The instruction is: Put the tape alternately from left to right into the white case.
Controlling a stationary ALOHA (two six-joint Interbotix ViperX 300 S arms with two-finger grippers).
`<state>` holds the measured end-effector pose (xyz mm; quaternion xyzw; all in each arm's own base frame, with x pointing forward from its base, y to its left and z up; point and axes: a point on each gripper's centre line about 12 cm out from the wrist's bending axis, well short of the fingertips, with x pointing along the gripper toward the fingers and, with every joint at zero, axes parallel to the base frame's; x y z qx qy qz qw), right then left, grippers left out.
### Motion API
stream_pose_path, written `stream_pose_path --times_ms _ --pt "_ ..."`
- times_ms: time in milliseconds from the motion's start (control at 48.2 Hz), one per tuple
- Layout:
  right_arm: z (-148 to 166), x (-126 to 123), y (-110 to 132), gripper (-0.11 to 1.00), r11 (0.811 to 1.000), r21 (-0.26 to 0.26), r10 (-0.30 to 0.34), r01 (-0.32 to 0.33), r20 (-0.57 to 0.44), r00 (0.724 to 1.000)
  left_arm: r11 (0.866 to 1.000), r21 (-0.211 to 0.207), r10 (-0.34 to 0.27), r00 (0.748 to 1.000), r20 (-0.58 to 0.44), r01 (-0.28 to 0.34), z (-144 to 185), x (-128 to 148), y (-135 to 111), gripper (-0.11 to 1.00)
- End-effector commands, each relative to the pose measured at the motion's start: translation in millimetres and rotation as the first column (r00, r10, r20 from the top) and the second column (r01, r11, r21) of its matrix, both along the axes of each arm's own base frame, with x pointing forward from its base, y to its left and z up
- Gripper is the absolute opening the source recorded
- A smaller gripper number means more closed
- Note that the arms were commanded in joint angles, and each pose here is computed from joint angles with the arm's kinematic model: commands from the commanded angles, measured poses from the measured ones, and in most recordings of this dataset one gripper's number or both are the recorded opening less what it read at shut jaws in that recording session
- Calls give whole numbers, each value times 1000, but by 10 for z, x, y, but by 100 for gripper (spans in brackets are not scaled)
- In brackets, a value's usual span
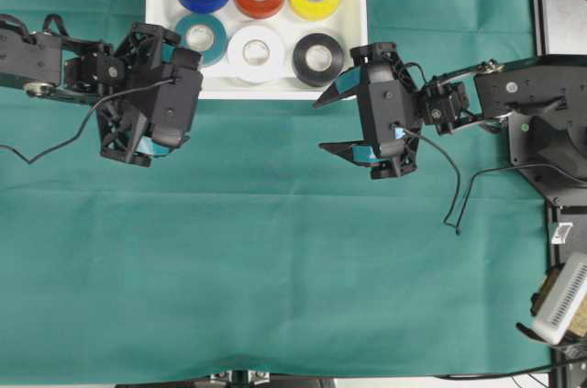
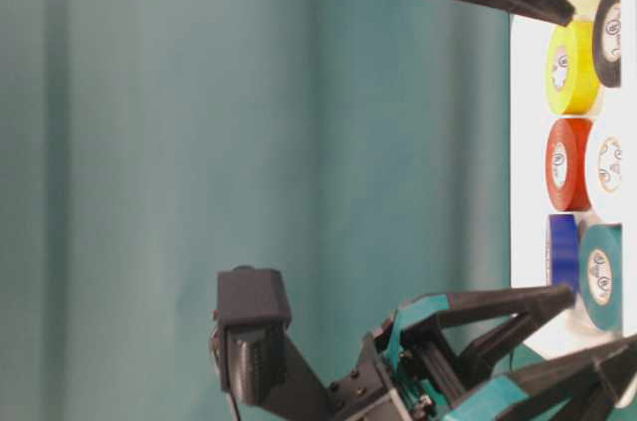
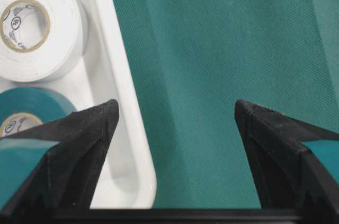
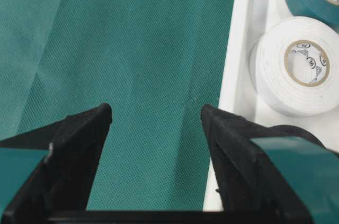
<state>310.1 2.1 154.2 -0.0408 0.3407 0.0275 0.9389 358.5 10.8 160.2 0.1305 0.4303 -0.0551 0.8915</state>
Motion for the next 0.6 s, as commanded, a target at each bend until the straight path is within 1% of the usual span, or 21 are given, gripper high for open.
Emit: stream_pose_path --times_ms 0,249,581 --pt "55 20 7 73 1000 2 2 -2 19 1000 1000 2 -1 999 46 1 148 -10 -6 44" --pt "89 17 7 73 1000 1 3 -3 30 1000 1000 1 -2 998 58 2 169 -95 -13 44" --pt "147 -110 6 72 1000 0 2 -2 50 999 1000 4 -2 995 98 2 231 -177 -15 44"
